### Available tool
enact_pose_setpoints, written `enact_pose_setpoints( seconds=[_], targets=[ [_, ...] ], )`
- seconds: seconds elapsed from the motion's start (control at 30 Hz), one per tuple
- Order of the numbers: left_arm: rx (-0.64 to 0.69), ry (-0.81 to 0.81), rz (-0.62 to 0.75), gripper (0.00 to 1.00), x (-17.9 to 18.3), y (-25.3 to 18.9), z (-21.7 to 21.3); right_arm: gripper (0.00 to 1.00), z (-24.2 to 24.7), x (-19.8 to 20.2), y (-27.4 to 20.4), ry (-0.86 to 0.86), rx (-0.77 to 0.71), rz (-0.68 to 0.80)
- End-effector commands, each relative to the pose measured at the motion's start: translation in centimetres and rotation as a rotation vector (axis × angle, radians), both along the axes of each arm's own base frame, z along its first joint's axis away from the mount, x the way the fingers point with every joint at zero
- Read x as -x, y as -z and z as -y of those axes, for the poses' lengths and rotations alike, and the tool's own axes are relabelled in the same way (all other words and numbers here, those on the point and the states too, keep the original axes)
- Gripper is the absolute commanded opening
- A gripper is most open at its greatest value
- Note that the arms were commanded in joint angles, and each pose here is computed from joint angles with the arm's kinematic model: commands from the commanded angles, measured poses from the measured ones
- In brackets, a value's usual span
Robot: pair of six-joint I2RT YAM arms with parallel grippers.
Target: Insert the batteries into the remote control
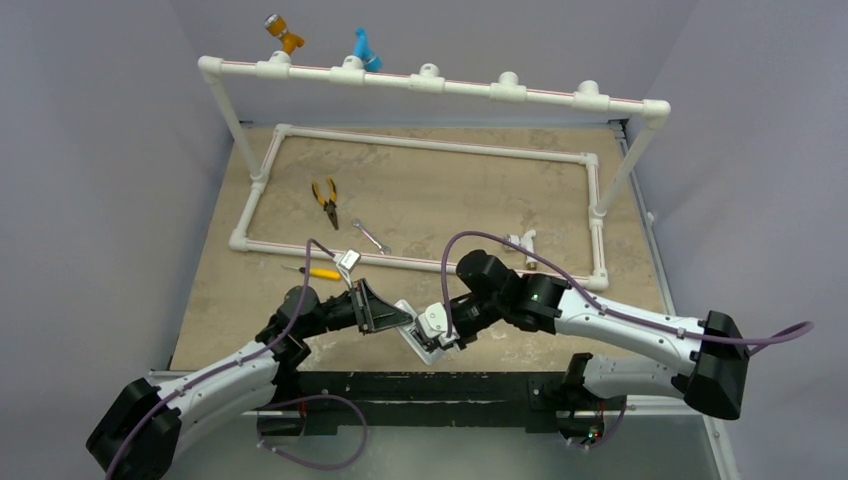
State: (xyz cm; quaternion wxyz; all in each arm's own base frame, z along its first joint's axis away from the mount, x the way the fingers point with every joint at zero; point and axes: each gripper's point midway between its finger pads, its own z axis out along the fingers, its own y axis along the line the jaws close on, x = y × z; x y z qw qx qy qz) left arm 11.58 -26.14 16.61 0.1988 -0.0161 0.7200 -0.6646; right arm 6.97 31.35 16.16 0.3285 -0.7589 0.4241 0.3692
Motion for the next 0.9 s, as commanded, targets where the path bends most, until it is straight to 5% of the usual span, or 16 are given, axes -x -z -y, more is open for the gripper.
enact_pose_setpoints(
  seconds=[0.0, 0.6, 0.87],
  targets=[
    [0.066, 0.003, 0.062, 0.00, 0.1, -2.1, 0.1, 0.12, -1.5, -1.5, -1.4, 0.044, -0.046, 0.033],
    [0.059, -0.022, 0.054, 0.00, -0.4, -1.9, 0.1, 0.00, -1.5, -2.8, -0.9, 0.153, -0.017, 0.016],
    [0.011, -0.040, 0.053, 0.00, -0.7, -0.7, -0.1, 0.17, -1.0, -3.8, -4.8, 0.260, -0.144, 0.060]
  ],
)
